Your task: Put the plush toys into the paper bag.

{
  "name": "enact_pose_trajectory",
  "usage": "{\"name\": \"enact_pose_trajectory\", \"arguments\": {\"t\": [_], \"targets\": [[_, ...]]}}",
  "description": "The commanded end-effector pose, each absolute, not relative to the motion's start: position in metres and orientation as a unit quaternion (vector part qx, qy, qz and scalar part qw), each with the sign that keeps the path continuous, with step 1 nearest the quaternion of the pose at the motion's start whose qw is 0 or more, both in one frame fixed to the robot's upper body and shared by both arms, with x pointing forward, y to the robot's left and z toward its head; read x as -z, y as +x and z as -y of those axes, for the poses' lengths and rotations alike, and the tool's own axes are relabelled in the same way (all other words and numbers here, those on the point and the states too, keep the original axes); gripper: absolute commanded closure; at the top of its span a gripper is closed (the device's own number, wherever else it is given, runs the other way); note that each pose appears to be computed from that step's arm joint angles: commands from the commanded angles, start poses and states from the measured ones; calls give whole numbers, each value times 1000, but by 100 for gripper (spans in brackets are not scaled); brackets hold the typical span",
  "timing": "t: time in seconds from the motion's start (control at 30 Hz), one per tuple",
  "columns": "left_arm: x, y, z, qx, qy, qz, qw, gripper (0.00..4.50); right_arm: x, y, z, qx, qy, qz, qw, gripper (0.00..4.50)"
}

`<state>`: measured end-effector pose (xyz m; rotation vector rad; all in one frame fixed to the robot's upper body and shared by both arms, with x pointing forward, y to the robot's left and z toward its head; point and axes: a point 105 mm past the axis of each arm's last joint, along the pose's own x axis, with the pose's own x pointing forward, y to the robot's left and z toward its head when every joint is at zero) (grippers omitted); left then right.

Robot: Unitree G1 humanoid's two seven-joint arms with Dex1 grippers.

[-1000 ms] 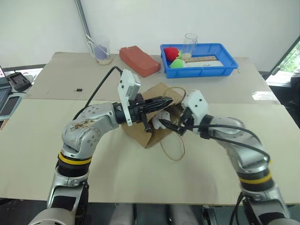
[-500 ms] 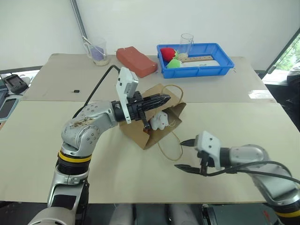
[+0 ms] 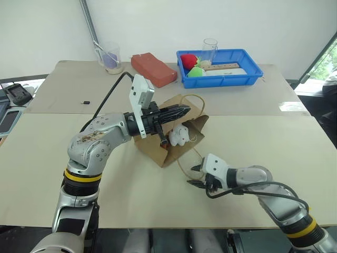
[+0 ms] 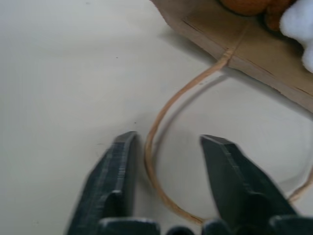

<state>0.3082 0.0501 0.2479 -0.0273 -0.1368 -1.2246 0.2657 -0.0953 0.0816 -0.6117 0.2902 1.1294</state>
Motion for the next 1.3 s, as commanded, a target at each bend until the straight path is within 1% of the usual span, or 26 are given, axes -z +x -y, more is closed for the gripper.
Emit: {"name": "enact_pose_trajectory", "arguments": {"t": [0.03, 0.07, 0.1, 0.27, 0.4, 0.5, 0.57, 0.67, 0.8, 0.87, 0.97, 1.17, 1.3], "targets": [[-261, 303, -51, 573, 1, 93, 814, 450, -80, 271, 103, -499, -307, -140, 798, 384], [-261, 303, -51, 573, 2, 93, 814, 450, -81, 271, 103, -497, -307, -139, 800, 425], [-261, 303, -51, 572, 2, 93, 815, 450, -83, 272, 103, -496, -306, -137, 801, 449], [-261, 304, -55, 570, 5, 93, 816, 450, -96, 277, 111, -480, -303, -136, 812, 449], [-263, 305, -57, 568, 8, 95, 818, 450, -115, 278, 121, -478, -281, -133, 821, 449], [-269, 307, -58, 570, 10, 102, 815, 450, -158, 274, 130, -509, -254, -106, 816, 449], [-272, 309, -58, 573, 11, 105, 813, 450, -177, 275, 135, -513, -250, -98, 816, 449], [-278, 315, -56, 580, 15, 112, 807, 450, -229, 283, 146, -503, -264, -57, 821, 449], [-286, 327, -51, 585, 31, 130, 800, 450, -271, 284, 151, -504, -280, -22, 817, 449], [-292, 334, -47, 584, 35, 142, 798, 450, -286, 284, 150, -507, -294, -9, 810, 449], [-294, 344, -46, 580, 41, 150, 800, 450, -296, 286, 145, -511, -305, 0, 804, 449], [-292, 361, -50, 555, 52, 160, 814, 450, -296, 284, 127, -532, -310, 11, 788, 449], [-291, 365, -52, 550, 53, 162, 818, 450, -296, 285, 122, -534, -322, 13, 782, 449]]}}
